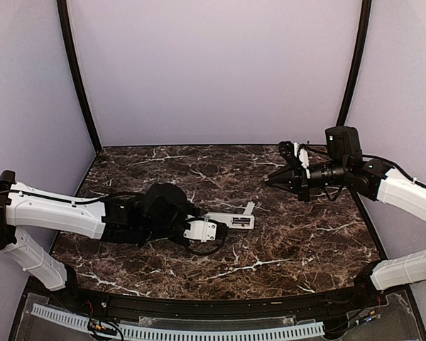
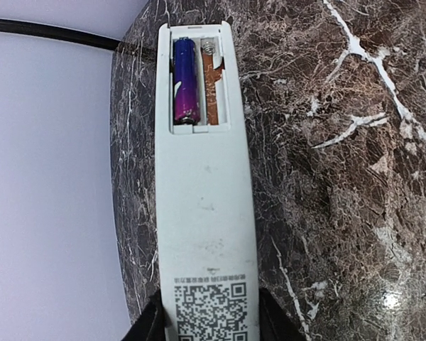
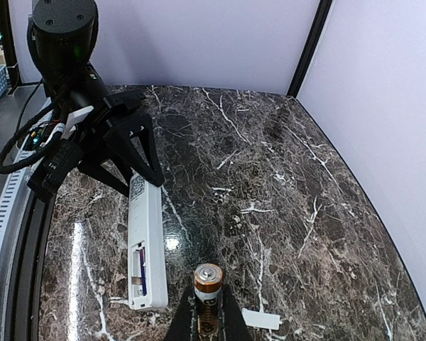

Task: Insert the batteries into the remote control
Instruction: Pick up the remote control without batteries from the center of the board, then place the remote control without batteries at the center of the board.

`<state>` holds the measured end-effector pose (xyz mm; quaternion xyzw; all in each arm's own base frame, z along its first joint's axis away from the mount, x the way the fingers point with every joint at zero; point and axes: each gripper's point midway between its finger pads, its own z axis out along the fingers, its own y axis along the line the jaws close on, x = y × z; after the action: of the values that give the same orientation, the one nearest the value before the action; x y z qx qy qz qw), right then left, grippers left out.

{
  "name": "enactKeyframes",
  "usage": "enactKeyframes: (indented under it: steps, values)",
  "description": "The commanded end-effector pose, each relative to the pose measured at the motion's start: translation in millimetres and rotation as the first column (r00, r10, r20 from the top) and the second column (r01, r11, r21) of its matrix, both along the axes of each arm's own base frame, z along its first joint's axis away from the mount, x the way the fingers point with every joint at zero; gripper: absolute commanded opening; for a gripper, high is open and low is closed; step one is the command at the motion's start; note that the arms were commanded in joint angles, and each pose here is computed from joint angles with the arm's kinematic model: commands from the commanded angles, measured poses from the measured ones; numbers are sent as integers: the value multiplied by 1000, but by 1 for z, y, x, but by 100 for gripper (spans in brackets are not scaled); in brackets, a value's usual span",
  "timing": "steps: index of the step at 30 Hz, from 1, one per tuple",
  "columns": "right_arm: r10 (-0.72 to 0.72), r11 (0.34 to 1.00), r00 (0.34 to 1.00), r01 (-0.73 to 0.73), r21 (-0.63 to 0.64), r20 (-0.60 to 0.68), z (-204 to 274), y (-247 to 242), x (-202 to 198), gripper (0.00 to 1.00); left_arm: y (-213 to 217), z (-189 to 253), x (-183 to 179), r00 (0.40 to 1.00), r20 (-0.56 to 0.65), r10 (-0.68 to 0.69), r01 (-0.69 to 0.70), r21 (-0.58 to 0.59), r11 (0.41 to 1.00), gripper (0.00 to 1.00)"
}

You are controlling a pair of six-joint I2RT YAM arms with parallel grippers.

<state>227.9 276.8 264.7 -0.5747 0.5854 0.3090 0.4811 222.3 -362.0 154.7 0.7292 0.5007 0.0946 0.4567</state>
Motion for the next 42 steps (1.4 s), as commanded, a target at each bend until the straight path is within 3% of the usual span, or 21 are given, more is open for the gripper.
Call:
enactKeyframes:
  steps: [1, 4, 7, 11, 15, 18, 22, 24, 26, 28, 30, 34, 42]
  values:
    - [17, 1000, 1000, -17, 25, 1, 5, 2, -2, 0, 10, -6, -6, 1000, -12, 4, -3, 35, 999, 0]
    - [53, 997, 997, -50, 55, -50, 2, 9, -7, 0, 4, -22, -31, 975, -221, -25, 29, 11, 1000, 0]
    - [100, 992, 988, -91, 83, -119, -8, 17, -16, 0, 5, -53, -54, 895, -445, 11, 2, 30, 1000, 0]
    - [113, 992, 965, -98, 74, -237, -34, 31, -25, 0, 6, -84, -62, 830, -556, 40, -14, 51, 999, 0]
    - [106, 994, 933, -89, 65, -343, -62, 48, -41, 0, 15, -122, -69, 806, -589, 60, 26, 137, 990, 0]
    - [28, 997, 908, 4, 75, -419, -78, 52, -39, 0, 28, -150, -76, 790, -609, 75, 84, 229, 970, 0]
    - [-21, 998, 850, 50, 40, -527, -108, 56, -48, 0, 34, -160, -80, 782, -620, 65, 126, 259, 958, 2]
    - [-37, 998, 832, 53, 14, -553, -120, 59, -53, 0, 33, -160, -79, 778, -625, 70, 122, 259, 958, 9]
    - [-32, 999, 825, 35, -6, -564, -129, 63, -59, 0, 33, -160, -78, 774, -628, 85, 110, 265, 958, 23]
    - [-30, 999, 824, 13, -35, -566, -138, 66, -62, 0, 33, -159, -74, 778, -619, 107, 88, 275, 957, 42]
    - [-35, 998, 820, -1, -62, -572, -145, 67, -63, 0, 33, -156, -70, 782, -610, 132, 60, 284, 957, 51]
    - [-23, 996, 811, -32, -84, -584, -156, 72, -70, 0, 34, -145, -66, 777, -605, 172, 1, 275, 961, 59]
    - [14, 978, 831, -126, -164, -556, -178, 87, -82, 0, 39, -108, -72, 754, -634, 169, -121, 118, 986, 61]
